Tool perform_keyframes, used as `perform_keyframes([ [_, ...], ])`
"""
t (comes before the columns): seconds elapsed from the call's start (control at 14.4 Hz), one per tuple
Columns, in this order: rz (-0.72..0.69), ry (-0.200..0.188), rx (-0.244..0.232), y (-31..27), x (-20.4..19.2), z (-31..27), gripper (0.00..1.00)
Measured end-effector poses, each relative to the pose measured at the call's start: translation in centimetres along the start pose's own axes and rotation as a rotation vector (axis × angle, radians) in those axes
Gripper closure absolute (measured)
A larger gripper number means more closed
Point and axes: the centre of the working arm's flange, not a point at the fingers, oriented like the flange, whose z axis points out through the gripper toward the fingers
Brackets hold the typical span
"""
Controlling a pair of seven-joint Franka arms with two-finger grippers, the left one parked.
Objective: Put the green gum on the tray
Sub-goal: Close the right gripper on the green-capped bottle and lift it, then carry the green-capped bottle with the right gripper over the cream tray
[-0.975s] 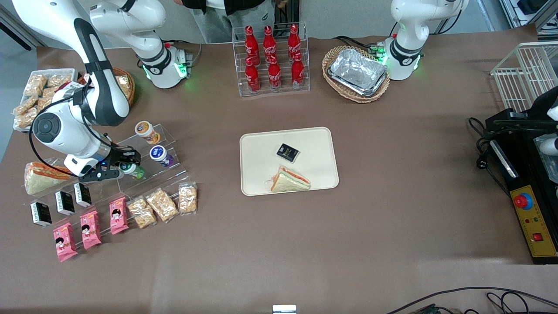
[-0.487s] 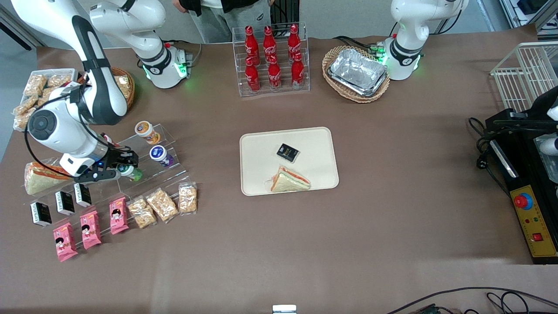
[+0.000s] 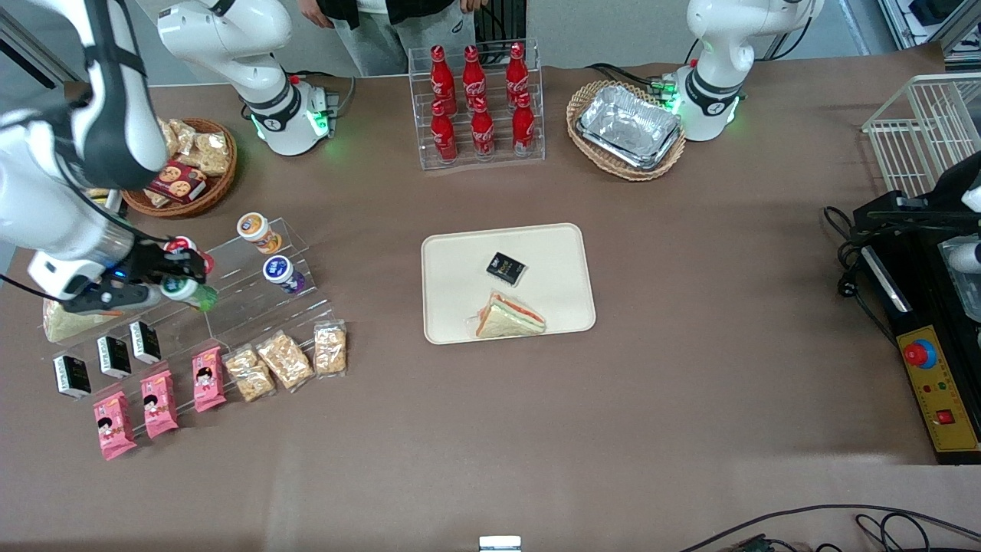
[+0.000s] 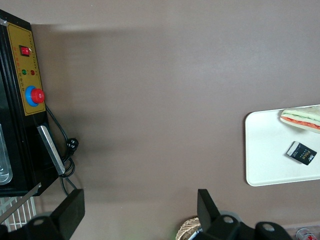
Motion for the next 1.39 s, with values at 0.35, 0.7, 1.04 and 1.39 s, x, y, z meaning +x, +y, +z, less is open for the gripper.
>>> perform_keyframes([
  [0.35, -0.006, 0.005, 0.0, -0.8, 0.4, -6.8, 0.42],
  [0.7, 0.063, 0.014, -0.011, -8.5, 0.7, -11.0, 0.42],
  [1.04, 0.128, 0.015, -0.026, -18.3, -0.4, -12.2, 0.42],
  [1.39, 0.187, -0.016, -0.026, -26.5, -0.9, -9.3, 0.42],
])
